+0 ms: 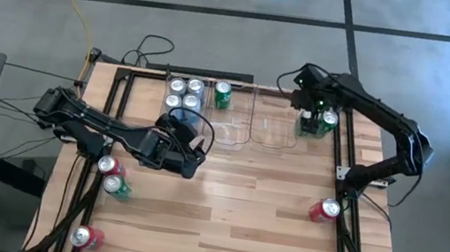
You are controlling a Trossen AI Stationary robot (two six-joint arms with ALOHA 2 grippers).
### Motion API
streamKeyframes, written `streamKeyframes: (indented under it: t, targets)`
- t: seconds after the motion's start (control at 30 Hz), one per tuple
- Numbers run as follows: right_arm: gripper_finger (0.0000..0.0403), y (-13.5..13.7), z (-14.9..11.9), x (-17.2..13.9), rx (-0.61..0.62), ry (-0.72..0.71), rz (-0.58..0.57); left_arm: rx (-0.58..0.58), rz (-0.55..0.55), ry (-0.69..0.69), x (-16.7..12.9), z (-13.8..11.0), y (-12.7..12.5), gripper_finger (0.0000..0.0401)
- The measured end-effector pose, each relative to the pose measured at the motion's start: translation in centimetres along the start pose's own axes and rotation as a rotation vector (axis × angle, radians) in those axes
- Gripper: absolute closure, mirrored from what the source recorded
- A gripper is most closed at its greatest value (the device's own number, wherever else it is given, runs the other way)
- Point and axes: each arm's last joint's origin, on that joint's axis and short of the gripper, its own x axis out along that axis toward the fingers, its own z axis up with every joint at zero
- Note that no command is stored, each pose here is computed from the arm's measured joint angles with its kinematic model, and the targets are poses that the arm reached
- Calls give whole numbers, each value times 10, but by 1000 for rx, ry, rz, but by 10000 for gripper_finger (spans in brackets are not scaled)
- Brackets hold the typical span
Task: Sort soda cans
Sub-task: Put the green soda can into the middle transparent bin
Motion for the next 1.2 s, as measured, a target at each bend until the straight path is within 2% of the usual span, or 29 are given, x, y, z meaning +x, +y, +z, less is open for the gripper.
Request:
streamKeyframes:
  t: [0.33, 0.67, 1.07, 1.2]
  targets:
    - [18, -2, -13, 26, 3, 49, 43, 8, 3, 3, 0, -1, 0, 10]
    - [18, 1, -14, 43, 10, 14, 43, 9, 3, 3, 0, -1, 0, 10]
    - [18, -12, -19, 64, 78, 62, 60, 9, 4, 2, 0, -1, 0, 10]
    - [18, -13, -16, 70, 139, 78, 69, 11, 4, 3, 0, -1, 1, 10]
